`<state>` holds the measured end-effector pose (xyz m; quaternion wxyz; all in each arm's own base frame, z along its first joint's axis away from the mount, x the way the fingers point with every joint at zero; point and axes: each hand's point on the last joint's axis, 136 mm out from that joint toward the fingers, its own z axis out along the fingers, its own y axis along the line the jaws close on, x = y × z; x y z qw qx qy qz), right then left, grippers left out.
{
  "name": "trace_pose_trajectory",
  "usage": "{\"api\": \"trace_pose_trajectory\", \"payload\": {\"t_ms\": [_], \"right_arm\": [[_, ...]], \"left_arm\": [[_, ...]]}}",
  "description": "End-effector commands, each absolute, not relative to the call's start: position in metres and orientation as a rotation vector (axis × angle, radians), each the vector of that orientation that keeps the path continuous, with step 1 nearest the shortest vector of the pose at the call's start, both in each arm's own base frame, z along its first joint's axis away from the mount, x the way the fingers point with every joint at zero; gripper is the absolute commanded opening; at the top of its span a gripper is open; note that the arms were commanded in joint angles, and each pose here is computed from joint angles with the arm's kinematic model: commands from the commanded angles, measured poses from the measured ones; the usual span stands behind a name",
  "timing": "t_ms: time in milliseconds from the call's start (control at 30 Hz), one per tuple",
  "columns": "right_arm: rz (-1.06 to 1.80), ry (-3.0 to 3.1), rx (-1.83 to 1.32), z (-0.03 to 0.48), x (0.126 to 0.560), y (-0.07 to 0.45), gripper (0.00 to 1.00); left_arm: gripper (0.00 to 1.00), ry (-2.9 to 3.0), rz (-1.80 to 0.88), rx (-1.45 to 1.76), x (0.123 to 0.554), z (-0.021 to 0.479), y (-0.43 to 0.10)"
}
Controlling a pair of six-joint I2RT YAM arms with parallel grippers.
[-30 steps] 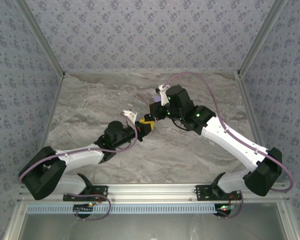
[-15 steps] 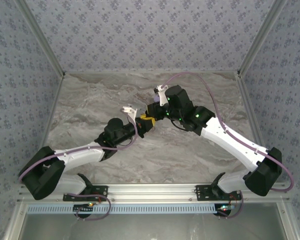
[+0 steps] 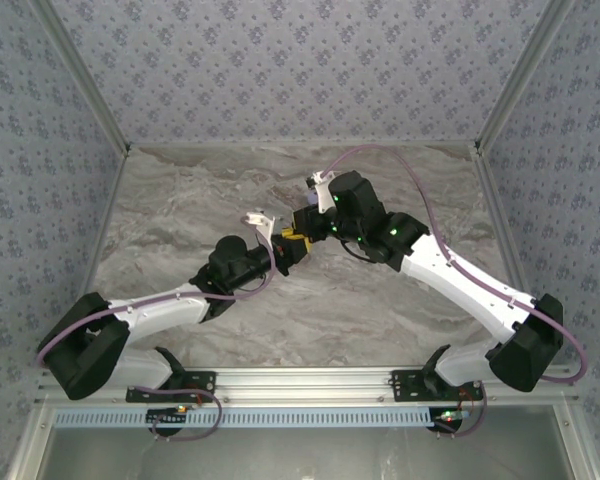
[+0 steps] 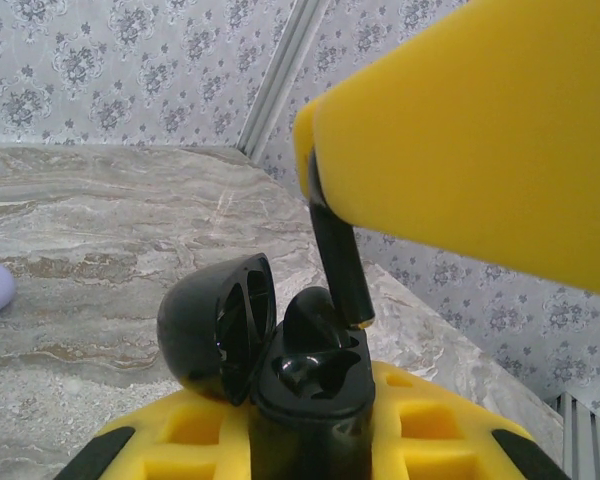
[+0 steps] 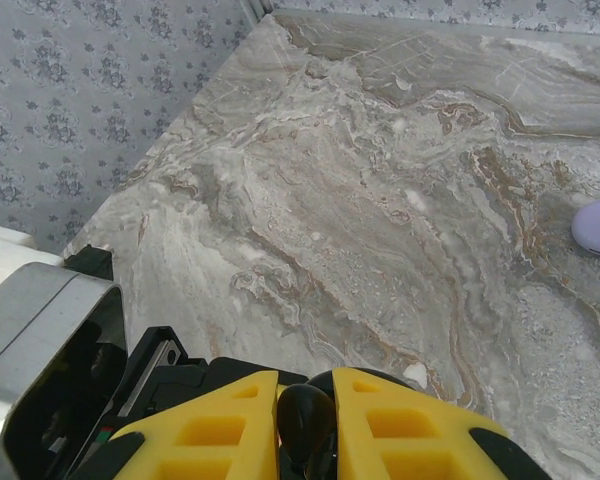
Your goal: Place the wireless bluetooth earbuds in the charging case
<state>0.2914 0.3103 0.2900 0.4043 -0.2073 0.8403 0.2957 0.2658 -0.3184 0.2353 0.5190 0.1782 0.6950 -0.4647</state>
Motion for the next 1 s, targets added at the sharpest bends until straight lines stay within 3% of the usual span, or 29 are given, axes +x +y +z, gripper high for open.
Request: {"api": "trace_pose_trajectory", "payload": {"t_ms": [0,967], "right_arm": [[0.741,2.111,-0.551,0.290,0.291,0.315,0.19],[0.732,2.156,-0.574,0.270,0.285,0.315,0.19]], "left_arm": [[0.07,1.561,-1.169,0.427,0.261,0.273,-0.321],[0.07,1.579,-1.146,0.377,0.266,0.279,-0.315]]}}
